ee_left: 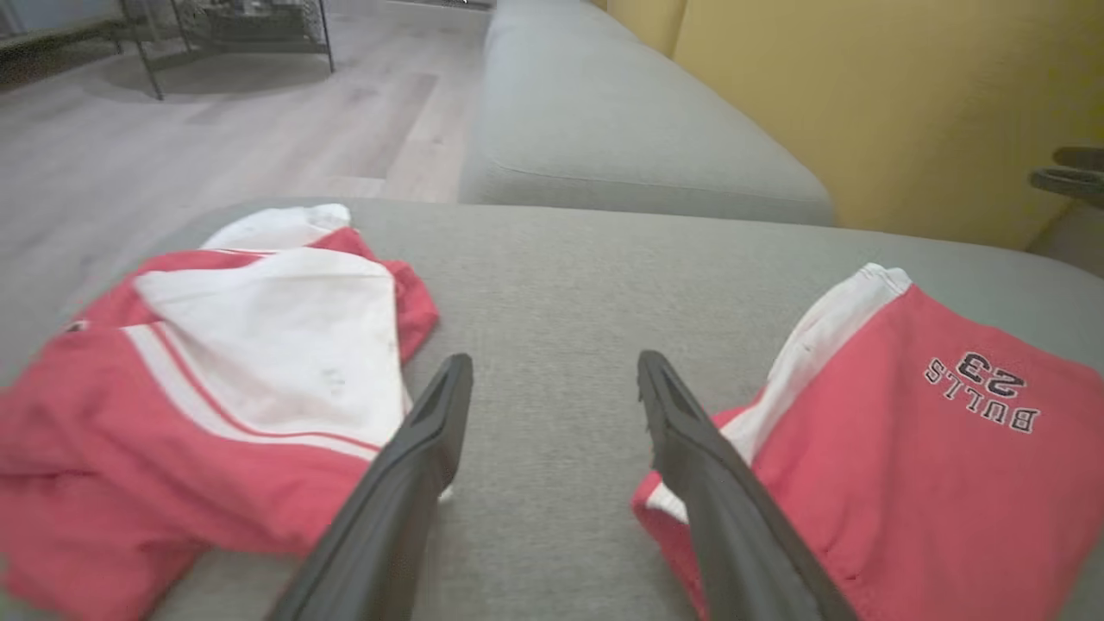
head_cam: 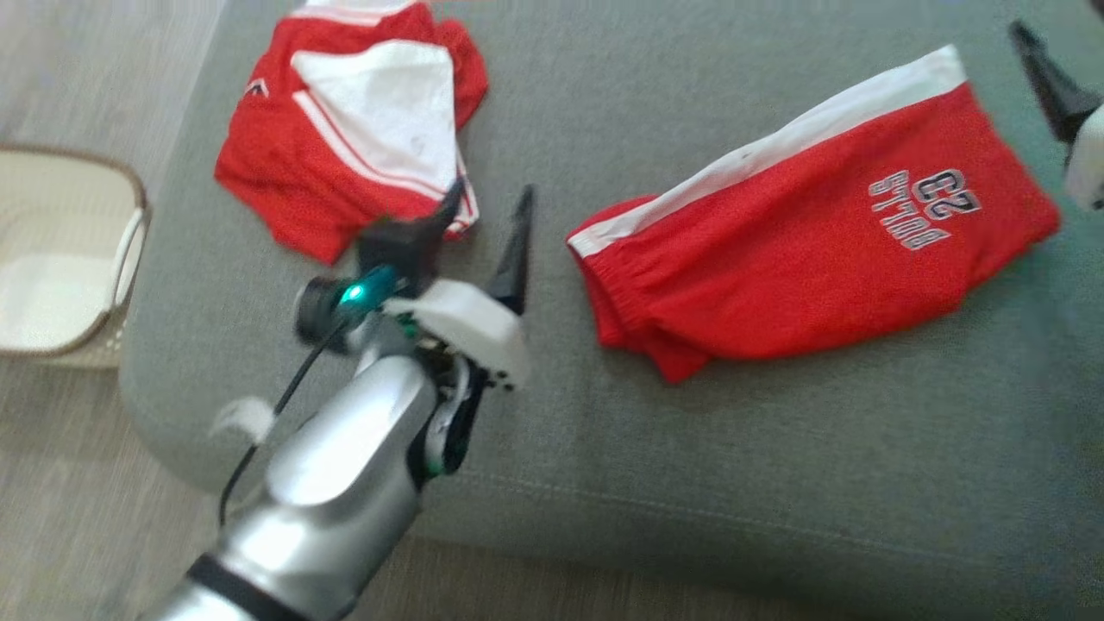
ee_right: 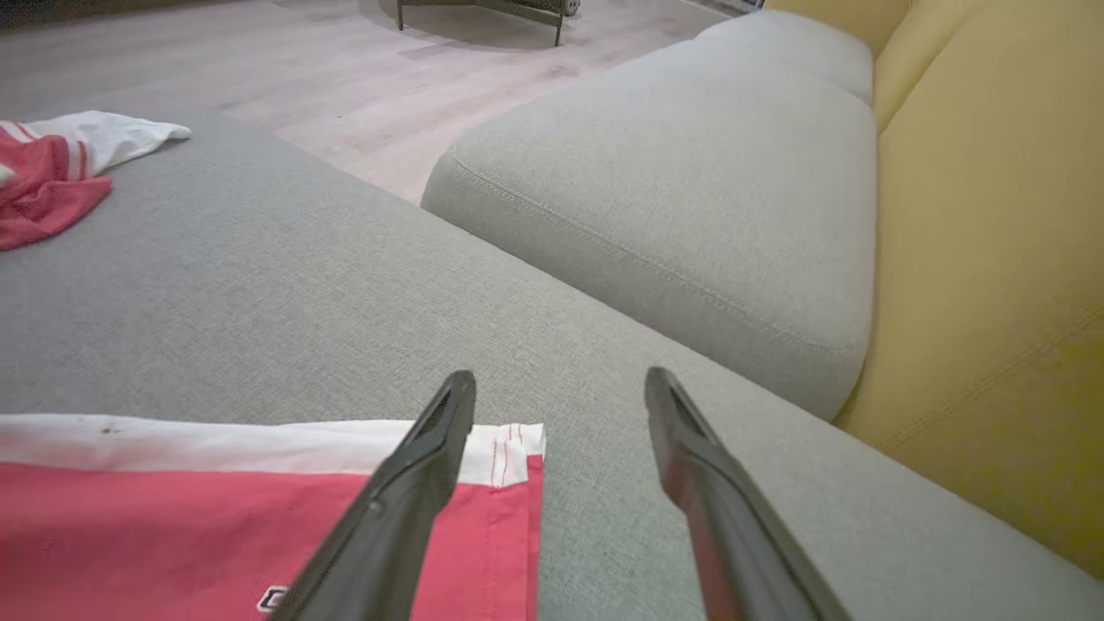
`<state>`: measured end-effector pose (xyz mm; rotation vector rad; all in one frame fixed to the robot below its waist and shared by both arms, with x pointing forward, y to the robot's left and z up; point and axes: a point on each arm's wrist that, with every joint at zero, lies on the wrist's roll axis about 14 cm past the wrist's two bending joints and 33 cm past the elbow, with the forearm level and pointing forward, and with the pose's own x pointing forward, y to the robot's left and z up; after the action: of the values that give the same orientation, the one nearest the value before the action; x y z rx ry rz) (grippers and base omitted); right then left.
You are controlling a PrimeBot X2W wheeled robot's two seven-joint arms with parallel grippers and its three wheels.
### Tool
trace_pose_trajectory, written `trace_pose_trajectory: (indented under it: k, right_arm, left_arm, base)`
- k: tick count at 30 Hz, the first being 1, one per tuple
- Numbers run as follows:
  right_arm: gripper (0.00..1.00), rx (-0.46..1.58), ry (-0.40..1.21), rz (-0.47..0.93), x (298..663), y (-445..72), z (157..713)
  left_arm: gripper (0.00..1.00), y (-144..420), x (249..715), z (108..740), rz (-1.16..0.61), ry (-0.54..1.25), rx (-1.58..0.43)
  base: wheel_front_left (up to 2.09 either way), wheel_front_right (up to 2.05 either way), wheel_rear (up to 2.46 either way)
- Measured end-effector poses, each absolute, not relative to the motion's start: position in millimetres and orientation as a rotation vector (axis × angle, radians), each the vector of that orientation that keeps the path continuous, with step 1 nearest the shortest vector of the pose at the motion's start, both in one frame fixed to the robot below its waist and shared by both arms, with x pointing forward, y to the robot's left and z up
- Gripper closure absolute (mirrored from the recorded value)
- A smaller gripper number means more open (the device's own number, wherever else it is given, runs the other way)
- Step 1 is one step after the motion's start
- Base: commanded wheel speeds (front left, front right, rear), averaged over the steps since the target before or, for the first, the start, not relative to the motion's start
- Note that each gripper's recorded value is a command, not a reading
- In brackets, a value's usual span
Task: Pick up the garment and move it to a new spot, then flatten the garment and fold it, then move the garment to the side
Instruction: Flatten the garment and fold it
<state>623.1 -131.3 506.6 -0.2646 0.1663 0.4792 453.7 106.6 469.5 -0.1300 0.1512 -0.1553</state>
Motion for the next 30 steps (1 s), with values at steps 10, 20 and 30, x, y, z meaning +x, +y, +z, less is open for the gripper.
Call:
trace_pose_trajectory:
  k: [10, 20, 30]
  right_arm:
    - [0.00, -0.106, -0.063, 0.442, 573.3, -132.1, 587.4]
    - [0.00, -0.102, -0.109, 0.337, 487.7, -159.6, 561.1]
    - [0.00, 0.029, -0.024, 0.161, 400.7, -166.7, 495.2]
  left_arm:
    - [0.00, 129.8, 417.4, 505.9, -0.049, 0.003, -0.106]
    - [0.00, 127.4, 372.6, 502.5, -0.018, -0.018, -0.140]
    - [0.00, 127.4, 346.6, 489.6, -0.024, 0.000, -0.135]
  base:
    - [0.00, 0.00, 0.00]
    - [0.00, 0.00, 0.00]
    - [0.00, 0.00, 0.00]
